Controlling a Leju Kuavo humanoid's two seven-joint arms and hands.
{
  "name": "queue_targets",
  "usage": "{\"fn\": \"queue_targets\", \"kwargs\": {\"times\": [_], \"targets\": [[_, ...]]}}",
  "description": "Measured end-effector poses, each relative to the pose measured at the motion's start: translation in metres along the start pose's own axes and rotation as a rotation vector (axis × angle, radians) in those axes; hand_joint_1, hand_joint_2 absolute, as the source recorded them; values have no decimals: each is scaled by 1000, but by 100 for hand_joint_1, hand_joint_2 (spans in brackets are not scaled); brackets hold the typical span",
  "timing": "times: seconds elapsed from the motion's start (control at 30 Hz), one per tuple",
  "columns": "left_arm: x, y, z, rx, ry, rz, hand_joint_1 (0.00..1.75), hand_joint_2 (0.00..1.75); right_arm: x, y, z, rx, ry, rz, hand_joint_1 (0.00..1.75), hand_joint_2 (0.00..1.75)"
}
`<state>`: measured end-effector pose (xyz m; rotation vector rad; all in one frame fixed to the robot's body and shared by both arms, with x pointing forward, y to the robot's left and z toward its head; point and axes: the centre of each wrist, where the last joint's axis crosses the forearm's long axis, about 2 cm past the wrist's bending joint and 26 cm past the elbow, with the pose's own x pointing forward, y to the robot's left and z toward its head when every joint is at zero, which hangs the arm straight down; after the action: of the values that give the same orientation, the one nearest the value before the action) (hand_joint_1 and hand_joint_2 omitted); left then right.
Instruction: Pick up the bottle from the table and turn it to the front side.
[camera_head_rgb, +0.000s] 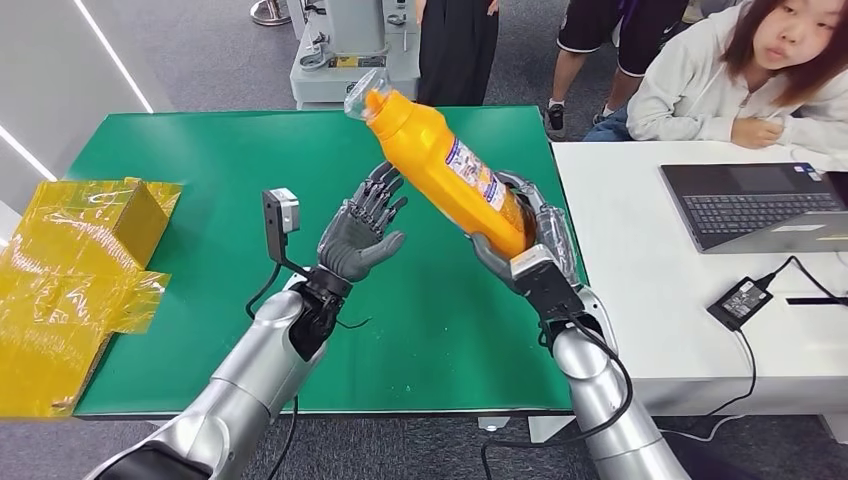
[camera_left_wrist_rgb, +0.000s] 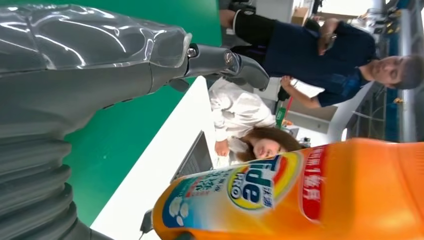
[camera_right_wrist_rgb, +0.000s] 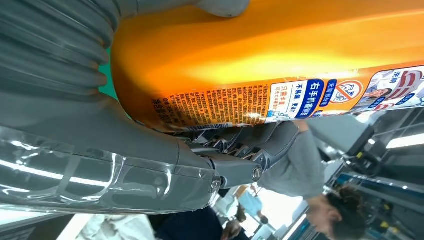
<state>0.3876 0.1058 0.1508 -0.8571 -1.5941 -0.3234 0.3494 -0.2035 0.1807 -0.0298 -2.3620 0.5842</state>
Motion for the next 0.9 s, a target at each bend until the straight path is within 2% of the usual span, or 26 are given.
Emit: {"fn": "queue_targets", "kwargs": {"times": [0.23, 0.47, 0.8, 0.83, 0.9], "targets": [[13, 3, -13, -9, -4, 5, 0, 175, 3, 18, -9, 66, -6, -35, 175, 175], [29, 3, -26, -32, -37, -13, 0, 175, -4, 32, -1, 103, 32, -50, 175, 175], [30, 1, -28, -57, -32, 31, 0, 175, -9, 36, 9, 109, 66, -37, 175, 175], [30, 0, -28, -64, -27, 37, 38, 175, -9, 37, 10, 109, 71, -33, 175, 175], [29, -3, -29, -78, -18, 47, 125, 175, -9, 37, 13, 108, 80, -25, 175, 175]]}}
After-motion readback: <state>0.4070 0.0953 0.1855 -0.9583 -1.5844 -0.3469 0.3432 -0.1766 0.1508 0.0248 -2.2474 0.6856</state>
